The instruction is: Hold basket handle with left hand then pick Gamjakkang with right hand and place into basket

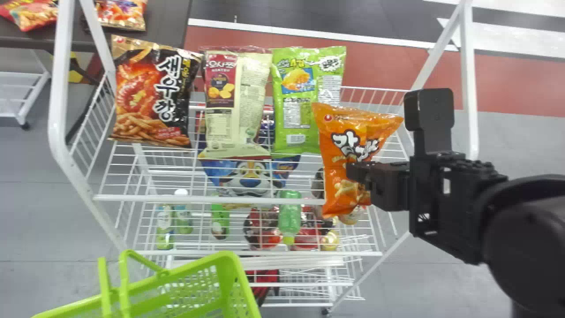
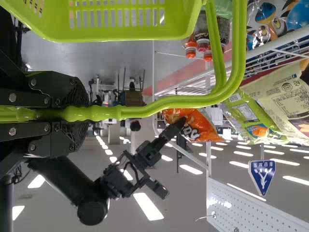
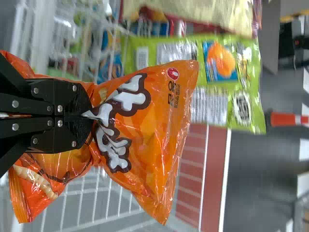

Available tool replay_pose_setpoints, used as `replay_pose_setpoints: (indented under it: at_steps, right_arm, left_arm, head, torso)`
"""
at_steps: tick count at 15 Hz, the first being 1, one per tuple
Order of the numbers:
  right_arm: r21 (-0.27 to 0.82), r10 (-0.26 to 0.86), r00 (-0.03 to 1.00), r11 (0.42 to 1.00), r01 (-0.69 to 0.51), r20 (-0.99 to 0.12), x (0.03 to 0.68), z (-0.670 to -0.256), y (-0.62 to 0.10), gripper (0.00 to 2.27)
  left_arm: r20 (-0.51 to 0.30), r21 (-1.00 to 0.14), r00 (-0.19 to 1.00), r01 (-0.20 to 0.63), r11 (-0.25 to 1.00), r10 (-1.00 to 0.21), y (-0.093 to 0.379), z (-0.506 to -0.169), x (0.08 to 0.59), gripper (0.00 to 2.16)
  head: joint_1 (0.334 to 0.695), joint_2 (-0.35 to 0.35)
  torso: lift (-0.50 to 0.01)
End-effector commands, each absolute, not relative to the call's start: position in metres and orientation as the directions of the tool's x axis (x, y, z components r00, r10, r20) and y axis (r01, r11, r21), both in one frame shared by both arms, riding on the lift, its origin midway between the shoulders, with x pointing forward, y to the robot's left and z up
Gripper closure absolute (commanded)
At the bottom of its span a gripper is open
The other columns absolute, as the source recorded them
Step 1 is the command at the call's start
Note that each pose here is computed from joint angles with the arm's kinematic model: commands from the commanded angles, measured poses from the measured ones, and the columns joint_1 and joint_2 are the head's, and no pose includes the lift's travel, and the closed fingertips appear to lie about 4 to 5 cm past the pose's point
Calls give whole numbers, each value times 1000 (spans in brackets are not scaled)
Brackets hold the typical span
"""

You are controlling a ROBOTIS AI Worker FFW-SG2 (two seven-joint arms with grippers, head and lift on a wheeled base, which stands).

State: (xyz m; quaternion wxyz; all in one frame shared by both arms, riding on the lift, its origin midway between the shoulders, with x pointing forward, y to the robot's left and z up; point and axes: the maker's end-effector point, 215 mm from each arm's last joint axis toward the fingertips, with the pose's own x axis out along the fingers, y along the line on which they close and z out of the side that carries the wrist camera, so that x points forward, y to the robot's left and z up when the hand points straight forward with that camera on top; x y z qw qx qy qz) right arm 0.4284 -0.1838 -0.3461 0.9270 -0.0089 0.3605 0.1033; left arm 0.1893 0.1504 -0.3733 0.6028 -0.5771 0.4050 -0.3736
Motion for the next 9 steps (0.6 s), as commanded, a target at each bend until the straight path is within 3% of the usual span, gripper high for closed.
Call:
replay_pose_setpoints:
  at_steps: [1, 9]
  right_arm:
    - [124, 303, 680, 946, -300, -667, 405, -345, -140, 2243]
    - [273, 544, 450, 799, -536, -708, 323, -384, -16, 2240]
  left_arm:
    - [-57, -998, 392, -18, 54, -918, 150, -373, 189, 2145]
    - [-49, -999, 393, -18, 46, -918, 149, -372, 189, 2145]
  head:
    - [695, -70]
    - [695, 205]
  torso:
    - [-18]
    - [-18]
